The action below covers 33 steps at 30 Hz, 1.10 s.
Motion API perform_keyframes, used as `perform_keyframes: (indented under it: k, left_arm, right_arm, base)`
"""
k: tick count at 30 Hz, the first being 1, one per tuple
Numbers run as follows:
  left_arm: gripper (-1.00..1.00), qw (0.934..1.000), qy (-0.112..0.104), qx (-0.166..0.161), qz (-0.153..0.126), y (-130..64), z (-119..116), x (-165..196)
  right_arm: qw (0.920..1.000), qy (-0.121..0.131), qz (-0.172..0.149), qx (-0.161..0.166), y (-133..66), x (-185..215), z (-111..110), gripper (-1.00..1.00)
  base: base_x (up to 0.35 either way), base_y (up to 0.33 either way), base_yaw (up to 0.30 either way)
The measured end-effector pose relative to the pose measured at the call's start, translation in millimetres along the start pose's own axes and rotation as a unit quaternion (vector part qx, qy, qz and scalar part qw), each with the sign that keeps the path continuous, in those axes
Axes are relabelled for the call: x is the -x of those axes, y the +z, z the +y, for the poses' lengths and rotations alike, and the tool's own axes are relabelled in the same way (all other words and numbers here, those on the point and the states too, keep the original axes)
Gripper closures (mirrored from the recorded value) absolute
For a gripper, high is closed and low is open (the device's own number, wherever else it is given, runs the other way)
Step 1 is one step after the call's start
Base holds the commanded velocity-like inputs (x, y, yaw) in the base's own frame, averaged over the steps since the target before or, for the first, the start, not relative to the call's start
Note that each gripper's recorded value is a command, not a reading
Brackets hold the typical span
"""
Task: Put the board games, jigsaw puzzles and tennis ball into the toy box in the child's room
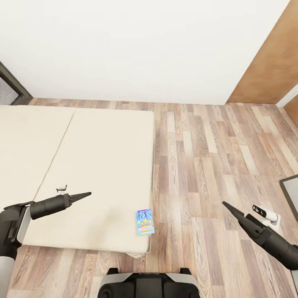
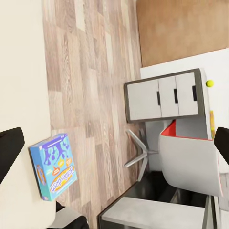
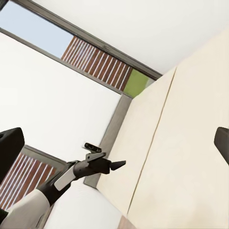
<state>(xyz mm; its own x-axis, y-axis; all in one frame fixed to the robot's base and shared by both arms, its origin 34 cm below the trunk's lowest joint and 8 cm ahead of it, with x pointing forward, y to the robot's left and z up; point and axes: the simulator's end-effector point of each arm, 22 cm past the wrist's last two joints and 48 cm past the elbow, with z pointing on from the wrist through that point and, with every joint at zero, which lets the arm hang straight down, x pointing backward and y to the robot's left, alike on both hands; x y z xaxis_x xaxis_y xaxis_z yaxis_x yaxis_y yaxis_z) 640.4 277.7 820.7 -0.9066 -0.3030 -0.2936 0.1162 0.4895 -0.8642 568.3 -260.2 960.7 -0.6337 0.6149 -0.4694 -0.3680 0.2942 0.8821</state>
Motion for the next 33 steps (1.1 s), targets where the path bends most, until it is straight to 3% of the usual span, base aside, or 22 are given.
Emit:
perform_keyframes:
  k: [33]
  left_arm:
    - [-1.00, 0.9996, 0.022, -0.007, -0.013, -8.3, -23.7, 16.8]
  right_arm:
    - [0.9996, -0.020, -0.008, 0.017, 2.2, 12.6, 21.4, -1.00]
  base:
    - [0.000, 0.000, 0.014]
